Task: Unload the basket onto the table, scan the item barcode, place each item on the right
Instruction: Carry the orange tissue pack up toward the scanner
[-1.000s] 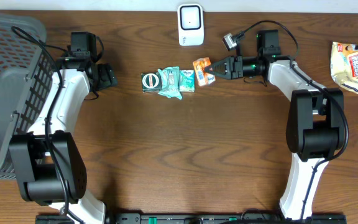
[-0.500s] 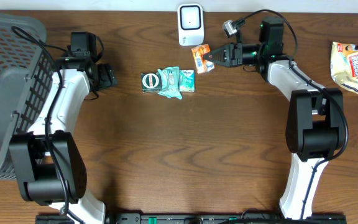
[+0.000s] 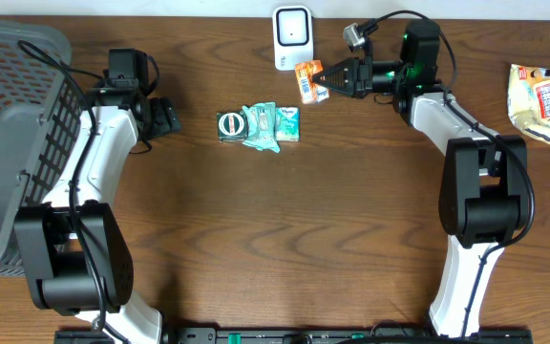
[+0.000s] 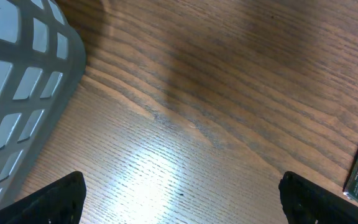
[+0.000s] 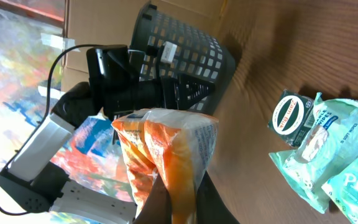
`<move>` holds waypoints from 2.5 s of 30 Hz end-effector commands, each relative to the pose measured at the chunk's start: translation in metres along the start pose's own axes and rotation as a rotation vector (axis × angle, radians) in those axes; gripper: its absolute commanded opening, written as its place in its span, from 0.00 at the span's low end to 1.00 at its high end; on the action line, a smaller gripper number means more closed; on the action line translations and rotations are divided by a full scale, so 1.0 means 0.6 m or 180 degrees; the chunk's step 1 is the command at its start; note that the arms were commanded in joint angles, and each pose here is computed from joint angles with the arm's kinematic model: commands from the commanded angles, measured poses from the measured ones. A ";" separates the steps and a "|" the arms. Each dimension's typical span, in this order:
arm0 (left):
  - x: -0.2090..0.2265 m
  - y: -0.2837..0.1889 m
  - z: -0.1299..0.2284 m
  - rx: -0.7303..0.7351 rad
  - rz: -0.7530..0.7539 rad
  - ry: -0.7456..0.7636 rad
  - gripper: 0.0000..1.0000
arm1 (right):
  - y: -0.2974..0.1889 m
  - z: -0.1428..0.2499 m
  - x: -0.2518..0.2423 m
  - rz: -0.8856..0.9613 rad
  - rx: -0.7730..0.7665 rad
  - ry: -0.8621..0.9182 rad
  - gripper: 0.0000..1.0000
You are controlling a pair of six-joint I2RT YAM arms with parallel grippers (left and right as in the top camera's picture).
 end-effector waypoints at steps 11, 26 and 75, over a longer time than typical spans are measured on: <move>0.002 0.002 0.003 0.0014 -0.0023 0.0046 0.97 | 0.006 0.005 0.006 -0.0063 0.0084 0.0052 0.01; 0.002 0.002 0.003 0.0012 -0.0023 0.0046 0.98 | 0.010 0.006 0.006 -0.0070 0.0101 0.0022 0.01; 0.002 0.002 0.003 0.0014 -0.0023 0.0046 0.98 | 0.152 -0.039 0.077 -0.0018 -0.0377 -0.1320 0.02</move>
Point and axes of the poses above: each gripper's point midway between its finger pads, its own y axis out along the fingers, its own x axis along the line the jaws close on, z = x × y, the point moved 2 cm from there along -y, back along the fingers, and after that the axes turned 1 degree about -y, right-handed, at the moved point
